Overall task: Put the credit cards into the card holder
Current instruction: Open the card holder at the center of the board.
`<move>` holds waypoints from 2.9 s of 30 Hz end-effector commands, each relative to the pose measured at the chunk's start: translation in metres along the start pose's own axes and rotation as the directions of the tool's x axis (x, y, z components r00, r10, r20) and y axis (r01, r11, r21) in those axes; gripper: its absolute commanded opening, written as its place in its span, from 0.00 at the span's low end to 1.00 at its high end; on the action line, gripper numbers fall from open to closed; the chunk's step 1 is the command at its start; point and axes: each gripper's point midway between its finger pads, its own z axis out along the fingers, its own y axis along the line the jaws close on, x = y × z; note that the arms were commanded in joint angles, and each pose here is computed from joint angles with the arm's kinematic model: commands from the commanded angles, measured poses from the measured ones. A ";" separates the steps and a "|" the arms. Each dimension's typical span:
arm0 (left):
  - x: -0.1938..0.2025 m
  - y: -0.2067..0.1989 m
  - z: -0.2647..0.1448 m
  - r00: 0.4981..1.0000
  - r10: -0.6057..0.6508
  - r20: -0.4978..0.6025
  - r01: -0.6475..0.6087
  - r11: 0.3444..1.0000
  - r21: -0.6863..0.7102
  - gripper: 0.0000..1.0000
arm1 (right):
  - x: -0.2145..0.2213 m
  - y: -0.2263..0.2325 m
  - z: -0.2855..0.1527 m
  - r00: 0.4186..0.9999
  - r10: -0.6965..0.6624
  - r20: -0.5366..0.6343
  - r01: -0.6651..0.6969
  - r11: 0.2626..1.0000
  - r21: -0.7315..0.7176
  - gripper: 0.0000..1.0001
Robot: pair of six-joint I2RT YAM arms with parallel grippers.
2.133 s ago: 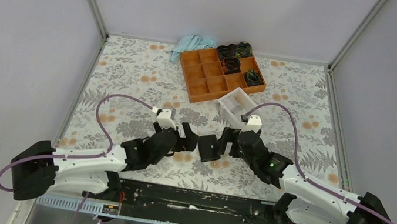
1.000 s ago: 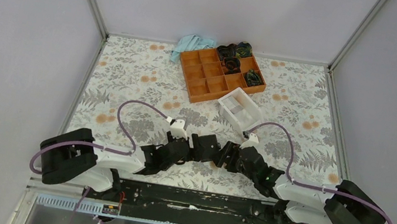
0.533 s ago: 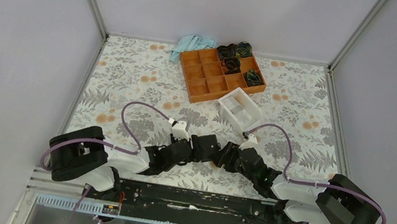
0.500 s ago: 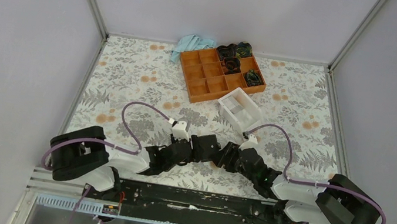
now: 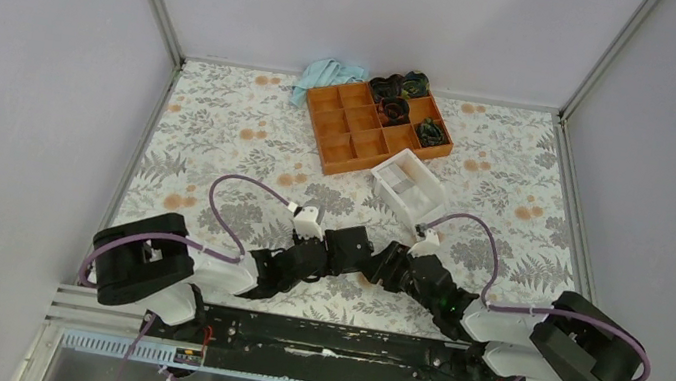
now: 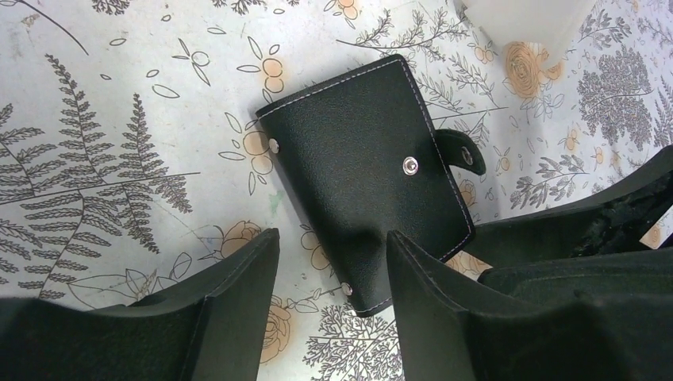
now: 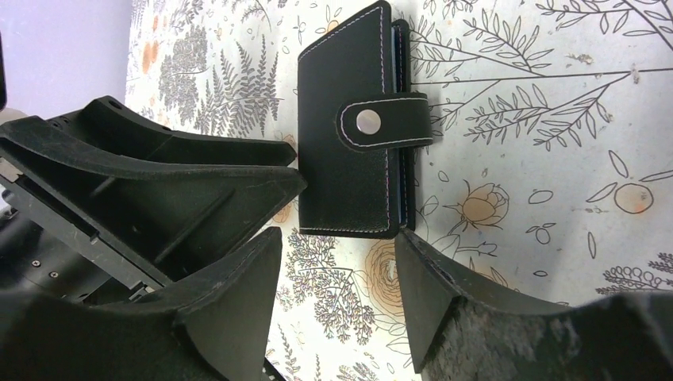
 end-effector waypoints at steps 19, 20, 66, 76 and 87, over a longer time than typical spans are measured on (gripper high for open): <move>0.011 0.013 -0.003 0.999 -0.035 -0.002 0.035 0.999 0.000 0.56 | -0.020 0.042 0.016 0.990 0.025 0.137 0.010 0.970 -0.243 0.37; 0.011 0.012 -0.004 0.999 -0.038 -0.001 0.038 0.999 0.003 0.56 | -0.020 0.042 0.017 0.990 0.020 0.139 0.015 0.969 -0.245 0.37; -0.133 0.001 -0.074 0.941 -0.014 0.339 0.082 0.979 -0.188 0.81 | -0.053 0.076 0.039 0.462 -0.886 0.050 0.801 0.441 0.405 0.00; -0.120 0.029 -0.084 0.935 -0.079 0.346 0.159 0.965 -0.207 0.78 | 0.025 0.080 0.054 0.304 -0.952 -0.037 0.876 0.264 0.404 0.00; -0.153 0.058 -0.122 0.871 -0.099 0.482 0.253 0.931 -0.264 0.71 | 0.046 0.076 0.054 0.211 -0.975 -0.066 0.879 0.160 0.449 0.00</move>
